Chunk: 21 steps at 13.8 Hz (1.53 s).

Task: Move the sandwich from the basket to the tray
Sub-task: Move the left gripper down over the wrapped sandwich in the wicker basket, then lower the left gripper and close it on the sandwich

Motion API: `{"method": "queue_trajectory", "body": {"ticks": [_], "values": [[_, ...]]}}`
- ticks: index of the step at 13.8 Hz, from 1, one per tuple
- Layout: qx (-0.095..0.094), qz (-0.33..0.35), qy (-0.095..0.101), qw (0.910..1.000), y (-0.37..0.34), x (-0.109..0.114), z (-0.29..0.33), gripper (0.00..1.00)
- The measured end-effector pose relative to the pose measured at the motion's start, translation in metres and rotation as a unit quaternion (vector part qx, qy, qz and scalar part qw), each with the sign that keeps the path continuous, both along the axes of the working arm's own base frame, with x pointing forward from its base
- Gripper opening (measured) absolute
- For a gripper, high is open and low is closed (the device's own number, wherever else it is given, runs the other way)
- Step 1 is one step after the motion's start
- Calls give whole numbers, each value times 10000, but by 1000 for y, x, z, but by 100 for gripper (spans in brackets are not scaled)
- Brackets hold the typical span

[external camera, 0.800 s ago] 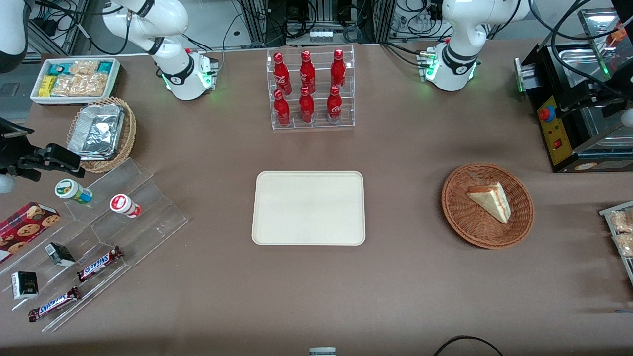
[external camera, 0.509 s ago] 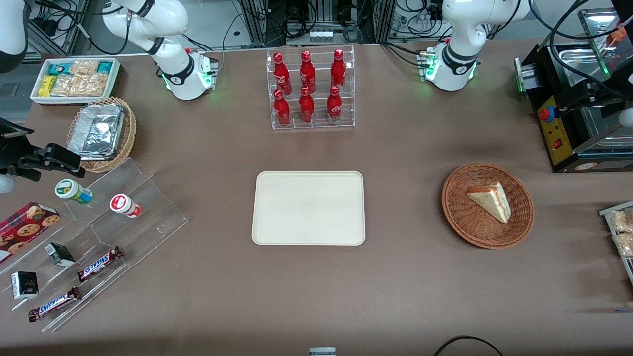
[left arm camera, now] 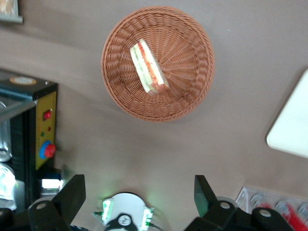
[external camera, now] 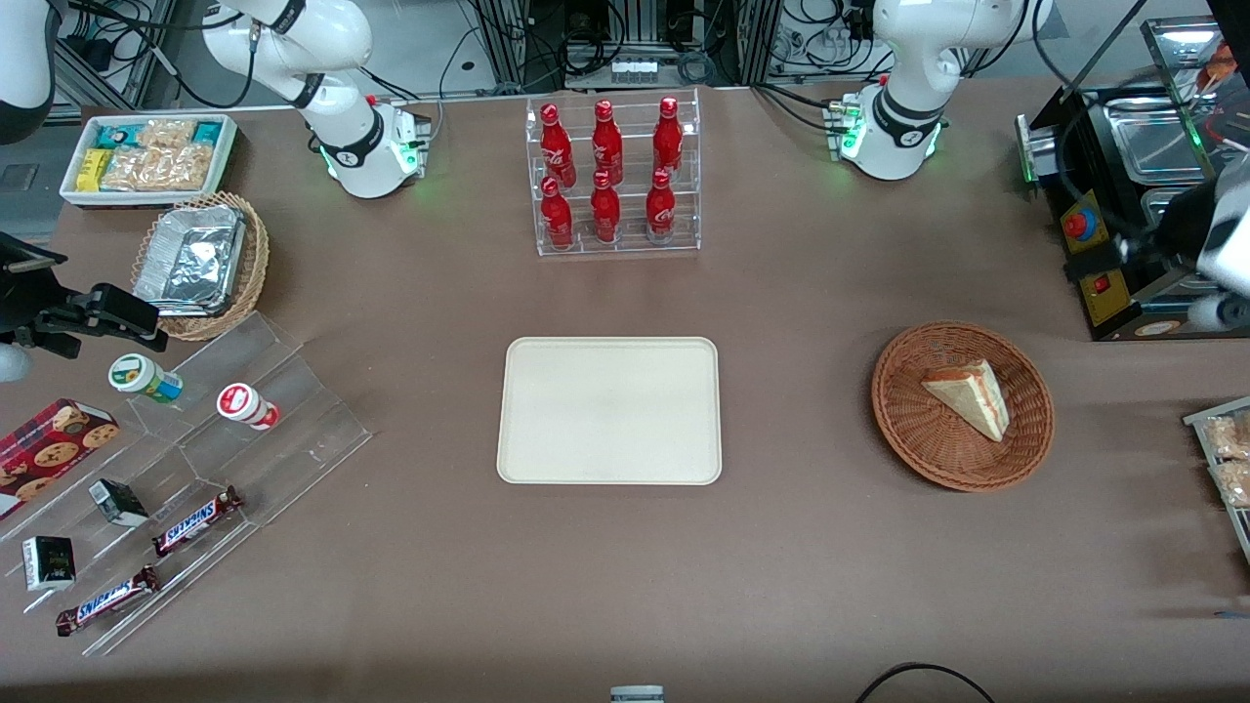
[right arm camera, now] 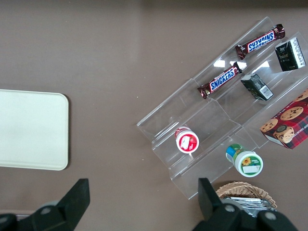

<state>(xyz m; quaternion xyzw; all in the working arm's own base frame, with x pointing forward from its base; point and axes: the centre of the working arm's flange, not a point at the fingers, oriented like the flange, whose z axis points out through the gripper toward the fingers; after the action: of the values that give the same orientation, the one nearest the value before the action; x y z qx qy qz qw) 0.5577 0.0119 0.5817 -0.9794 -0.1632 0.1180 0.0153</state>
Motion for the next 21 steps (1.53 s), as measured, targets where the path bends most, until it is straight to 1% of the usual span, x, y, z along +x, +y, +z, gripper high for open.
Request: {"method": "queue_trajectory", "body": {"ticks": [2,3,5,7,9,12,15,17,21], "values": [[177,721,-72,9972,1,12,-32,100],[266,1115,-114,9933,1,14,-47,100],[427,1920,-258,9801,1,18,-80,100],[505,2365,-343,9697,2,16,-118,100],[532,2516,-435,9654,3,7,-155,100],[513,2589,-600,9627,7,-15,-212,100],[492,2700,-741,9587,17,-32,-250,100],[494,2748,-770,9571,22,-38,-263,100],[486,2815,-929,9538,24,-37,-288,100]]}}
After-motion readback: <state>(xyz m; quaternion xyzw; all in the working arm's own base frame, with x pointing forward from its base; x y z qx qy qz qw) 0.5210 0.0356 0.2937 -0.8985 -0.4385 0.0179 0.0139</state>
